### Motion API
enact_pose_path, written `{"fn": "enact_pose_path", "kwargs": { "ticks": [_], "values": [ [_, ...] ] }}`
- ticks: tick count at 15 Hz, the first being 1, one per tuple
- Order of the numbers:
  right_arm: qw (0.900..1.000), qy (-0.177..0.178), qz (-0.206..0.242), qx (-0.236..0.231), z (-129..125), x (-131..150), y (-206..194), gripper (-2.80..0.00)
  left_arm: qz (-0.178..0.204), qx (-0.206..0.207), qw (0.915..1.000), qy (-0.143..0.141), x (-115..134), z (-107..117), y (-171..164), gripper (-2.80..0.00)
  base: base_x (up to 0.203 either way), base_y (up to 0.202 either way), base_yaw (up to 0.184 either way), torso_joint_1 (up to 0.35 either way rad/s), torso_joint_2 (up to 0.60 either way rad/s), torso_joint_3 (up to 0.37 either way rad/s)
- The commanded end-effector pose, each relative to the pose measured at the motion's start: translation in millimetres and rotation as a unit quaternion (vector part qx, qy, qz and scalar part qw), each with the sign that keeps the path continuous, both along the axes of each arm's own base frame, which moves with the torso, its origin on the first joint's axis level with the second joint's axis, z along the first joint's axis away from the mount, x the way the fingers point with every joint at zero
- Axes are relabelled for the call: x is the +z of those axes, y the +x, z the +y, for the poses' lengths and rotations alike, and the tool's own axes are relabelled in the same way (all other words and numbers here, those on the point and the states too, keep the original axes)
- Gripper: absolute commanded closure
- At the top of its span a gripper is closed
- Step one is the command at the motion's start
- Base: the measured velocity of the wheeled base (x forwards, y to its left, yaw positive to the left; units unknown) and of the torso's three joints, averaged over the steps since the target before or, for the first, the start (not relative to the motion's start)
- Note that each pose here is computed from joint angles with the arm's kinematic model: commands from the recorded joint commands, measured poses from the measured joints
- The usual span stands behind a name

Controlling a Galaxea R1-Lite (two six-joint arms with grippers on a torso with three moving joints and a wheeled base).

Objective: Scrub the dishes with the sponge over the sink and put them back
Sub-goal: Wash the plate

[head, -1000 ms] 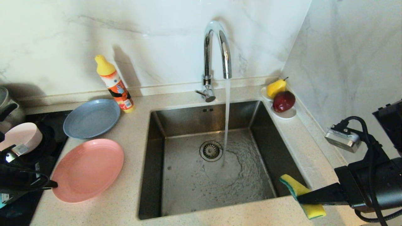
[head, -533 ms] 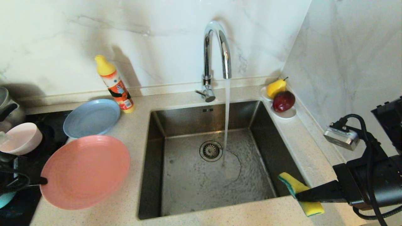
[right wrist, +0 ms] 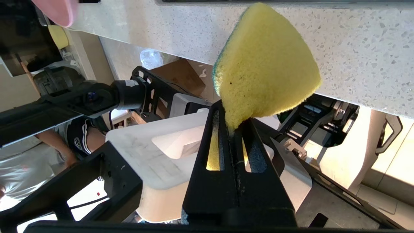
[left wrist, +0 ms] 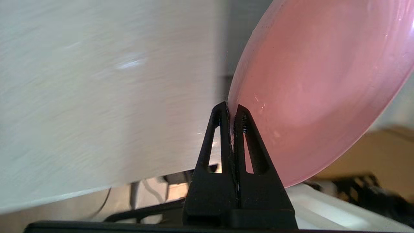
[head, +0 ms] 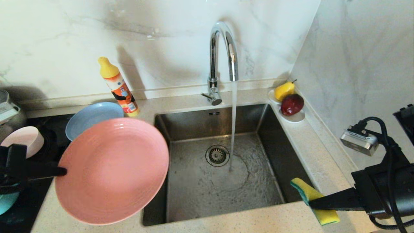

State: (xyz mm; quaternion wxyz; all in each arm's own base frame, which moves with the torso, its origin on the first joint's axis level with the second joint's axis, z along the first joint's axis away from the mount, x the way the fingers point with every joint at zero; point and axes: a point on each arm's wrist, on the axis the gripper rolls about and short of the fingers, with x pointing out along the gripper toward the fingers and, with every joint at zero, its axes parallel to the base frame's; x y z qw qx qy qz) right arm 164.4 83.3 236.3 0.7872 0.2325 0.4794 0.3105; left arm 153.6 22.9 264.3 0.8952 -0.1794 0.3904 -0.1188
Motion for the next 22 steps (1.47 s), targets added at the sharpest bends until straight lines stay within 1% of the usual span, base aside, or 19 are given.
{"fn": "enact_pose_path", "kwargs": {
  "ticks": [1,4,6,8,9,12,15,17,19,22],
  "values": [
    [1.0,0.007,-0.012,0.0,-3,6,-8,0.0,0.009,-0.05,0.9986,-0.018,9,-28,27,0.0,0.0,0.0,0.0,0.0,0.0,0.0],
    [1.0,0.016,-0.011,-0.012,-6,9,-11,0.0,0.01,-0.071,0.9971,-0.024,1,-73,72,0.0,0.0,0.0,0.0,0.0,0.0,0.0],
    [0.999,0.018,-0.013,-0.025,-11,9,-11,0.0,0.016,-0.08,0.9965,-0.015,-16,-111,100,0.0,0.0,0.0,0.0,0.0,0.0,0.0],
    [0.999,0.019,-0.018,-0.032,-14,11,-12,0.0,0.028,-0.083,0.9961,-0.003,-36,-140,118,0.0,0.0,0.0,0.0,0.0,0.0,0.0],
    [0.999,0.02,-0.022,-0.037,-16,12,-13,0.0,0.03,-0.082,0.9962,-0.004,-44,-151,126,0.0,0.0,0.0,0.0,0.0,0.0,0.0],
    [0.998,0.026,-0.038,-0.04,-20,18,-20,0.0,0.017,-0.077,0.9965,-0.026,-56,-174,144,0.0,0.0,0.0,0.0,0.0,0.0,0.0],
    [0.998,0.029,-0.042,-0.039,-21,19,-24,0.0,0.013,-0.073,0.997,-0.024,-62,-198,158,0.0,0.0,0.0,0.0,0.0,0.0,0.0],
    [0.998,0.029,-0.043,-0.039,-21,19,-25,0.0,0.011,-0.081,0.9962,-0.03,-63,-216,162,0.0,0.0,0.0,0.0,0.0,0.0,0.0],
    [0.998,0.029,-0.044,-0.039,-21,19,-25,0.0,0.012,-0.083,0.9959,-0.033,-67,-229,170,0.0,0.0,0.0,0.0,0.0,0.0,0.0],
    [0.998,0.028,-0.04,-0.039,-20,18,-22,0.0,0.019,-0.07,0.9958,-0.056,-72,-246,183,0.0,0.0,0.0,0.0,0.0,0.0,0.0]
  ]
}}
